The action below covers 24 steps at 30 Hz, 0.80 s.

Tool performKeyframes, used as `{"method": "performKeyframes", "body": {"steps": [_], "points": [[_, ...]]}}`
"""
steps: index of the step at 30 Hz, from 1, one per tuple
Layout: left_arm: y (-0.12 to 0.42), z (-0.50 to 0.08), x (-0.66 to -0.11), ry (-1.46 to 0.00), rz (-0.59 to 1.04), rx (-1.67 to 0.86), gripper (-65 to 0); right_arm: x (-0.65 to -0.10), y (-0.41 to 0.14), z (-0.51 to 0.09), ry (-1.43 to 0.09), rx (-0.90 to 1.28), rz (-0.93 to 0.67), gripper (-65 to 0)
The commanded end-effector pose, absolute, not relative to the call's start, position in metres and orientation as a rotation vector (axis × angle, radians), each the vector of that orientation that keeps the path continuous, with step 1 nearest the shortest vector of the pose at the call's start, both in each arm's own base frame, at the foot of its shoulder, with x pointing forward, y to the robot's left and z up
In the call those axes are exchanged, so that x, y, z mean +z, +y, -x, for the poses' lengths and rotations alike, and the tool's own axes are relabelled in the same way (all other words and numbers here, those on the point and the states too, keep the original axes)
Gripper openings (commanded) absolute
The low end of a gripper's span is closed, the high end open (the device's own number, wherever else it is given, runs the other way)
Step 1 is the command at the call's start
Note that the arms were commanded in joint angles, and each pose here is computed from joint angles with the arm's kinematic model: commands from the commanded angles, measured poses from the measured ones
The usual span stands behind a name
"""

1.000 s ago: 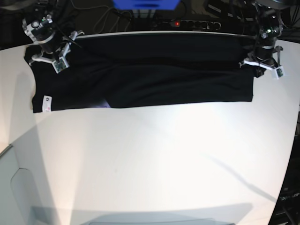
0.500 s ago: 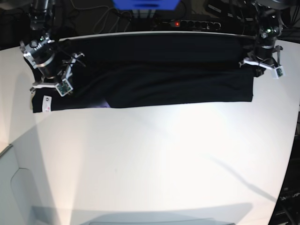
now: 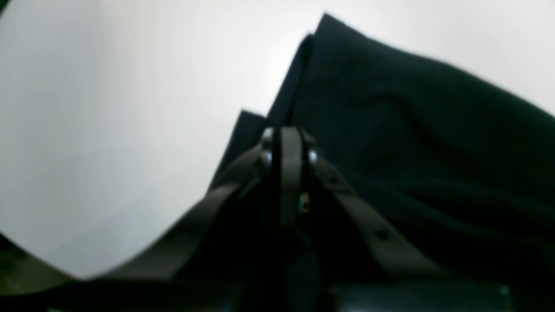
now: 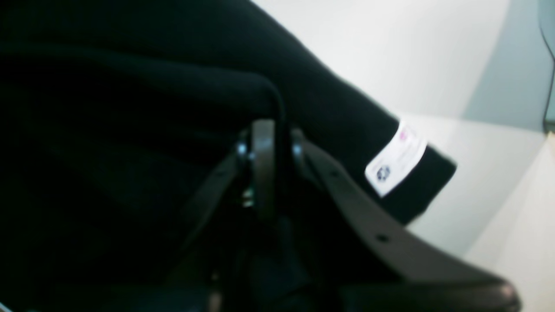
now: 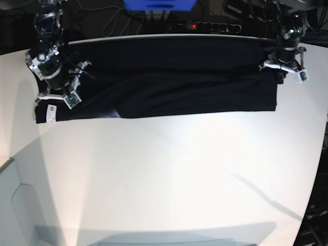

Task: Fold the T-shirt properly
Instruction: 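Regrip the strip's end with the right gripper, holding the other end with the left, then move the left gripper to the strip's middle and grasp the end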

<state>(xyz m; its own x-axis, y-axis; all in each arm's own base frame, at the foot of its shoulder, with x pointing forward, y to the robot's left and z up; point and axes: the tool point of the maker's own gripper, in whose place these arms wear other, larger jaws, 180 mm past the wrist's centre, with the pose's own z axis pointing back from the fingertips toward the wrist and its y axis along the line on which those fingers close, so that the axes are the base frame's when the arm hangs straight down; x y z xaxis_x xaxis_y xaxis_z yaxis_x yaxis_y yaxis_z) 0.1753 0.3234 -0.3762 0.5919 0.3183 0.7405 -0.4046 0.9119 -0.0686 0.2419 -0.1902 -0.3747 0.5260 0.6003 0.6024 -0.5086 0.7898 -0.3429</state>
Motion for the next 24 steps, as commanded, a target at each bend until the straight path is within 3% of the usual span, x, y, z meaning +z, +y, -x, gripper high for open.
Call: {"method": "performKeyframes", "body": {"steps": [1,4,7,24], "points": [[0.327,-0.180,-0.366,-0.879,-0.125,0.409,-65.0,-0.357,-0.192,-0.251,-0.828,0.671,0.148,-52.0],[0.326,-0.179,-0.368,-0.876,-0.121,0.420,-65.0,-0.340,-0.198,-0.255,-0.873,0.638,0.181,-45.2],[0.325,-0.179,-0.368,-0.877,-0.120,0.421,-65.0,-0.329,-0.202,-0.256,-0.908,0.583,0.201,-42.5],[0.326,-0.178,-0.369,-0.873,-0.122,0.422,-65.0,-0.400,-0.211,-0.192,-0.673,0.517,0.112,-42.1]]}}
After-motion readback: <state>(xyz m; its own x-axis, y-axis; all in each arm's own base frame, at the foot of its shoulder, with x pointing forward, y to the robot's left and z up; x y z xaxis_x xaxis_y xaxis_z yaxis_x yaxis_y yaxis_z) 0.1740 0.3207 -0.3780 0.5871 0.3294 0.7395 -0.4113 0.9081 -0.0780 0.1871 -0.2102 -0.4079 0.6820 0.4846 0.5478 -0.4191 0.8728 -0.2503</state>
